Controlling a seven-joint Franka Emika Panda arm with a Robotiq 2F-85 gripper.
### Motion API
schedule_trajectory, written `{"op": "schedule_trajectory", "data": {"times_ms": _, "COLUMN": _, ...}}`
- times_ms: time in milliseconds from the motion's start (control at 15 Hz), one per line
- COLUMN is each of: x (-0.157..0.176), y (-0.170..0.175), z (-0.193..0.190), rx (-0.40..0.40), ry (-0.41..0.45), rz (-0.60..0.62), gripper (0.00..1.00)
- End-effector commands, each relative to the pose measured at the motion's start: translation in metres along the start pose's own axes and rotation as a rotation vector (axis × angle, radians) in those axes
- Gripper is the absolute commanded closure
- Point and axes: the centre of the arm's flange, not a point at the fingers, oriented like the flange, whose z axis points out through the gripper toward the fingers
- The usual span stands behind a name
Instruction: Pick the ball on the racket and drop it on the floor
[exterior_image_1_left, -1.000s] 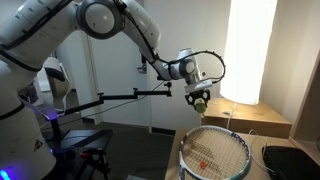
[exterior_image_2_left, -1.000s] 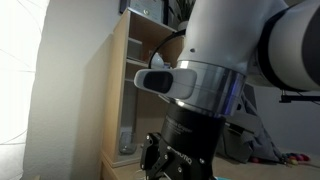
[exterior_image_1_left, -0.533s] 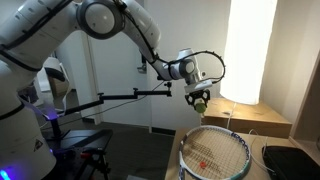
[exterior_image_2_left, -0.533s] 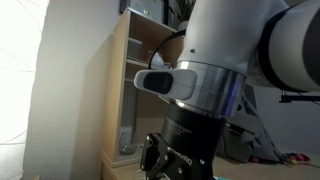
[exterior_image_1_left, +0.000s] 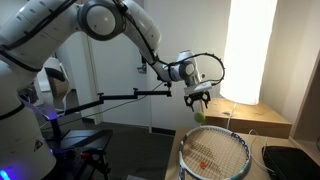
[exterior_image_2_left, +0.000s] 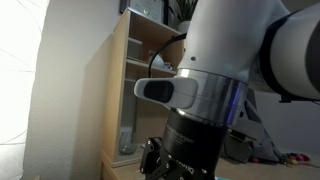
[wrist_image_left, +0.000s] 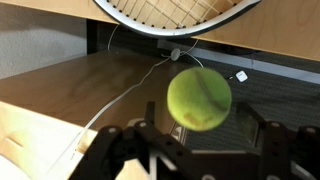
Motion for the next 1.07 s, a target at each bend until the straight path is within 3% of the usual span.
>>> {"op": "schedule_trajectory", "data": {"times_ms": 0, "x": 0.0023, "y": -0.0008, "z": -0.0022, "rx": -0.009, "ry": -0.015, "rz": -0.014, "gripper": 0.0}}
{"op": "schedule_trajectory", "data": {"times_ms": 1000, "x": 0.0023, "y": -0.0019, "z": 0.0003, "rx": -0.001, "ry": -0.002, "rz": -0.006, "gripper": 0.0}}
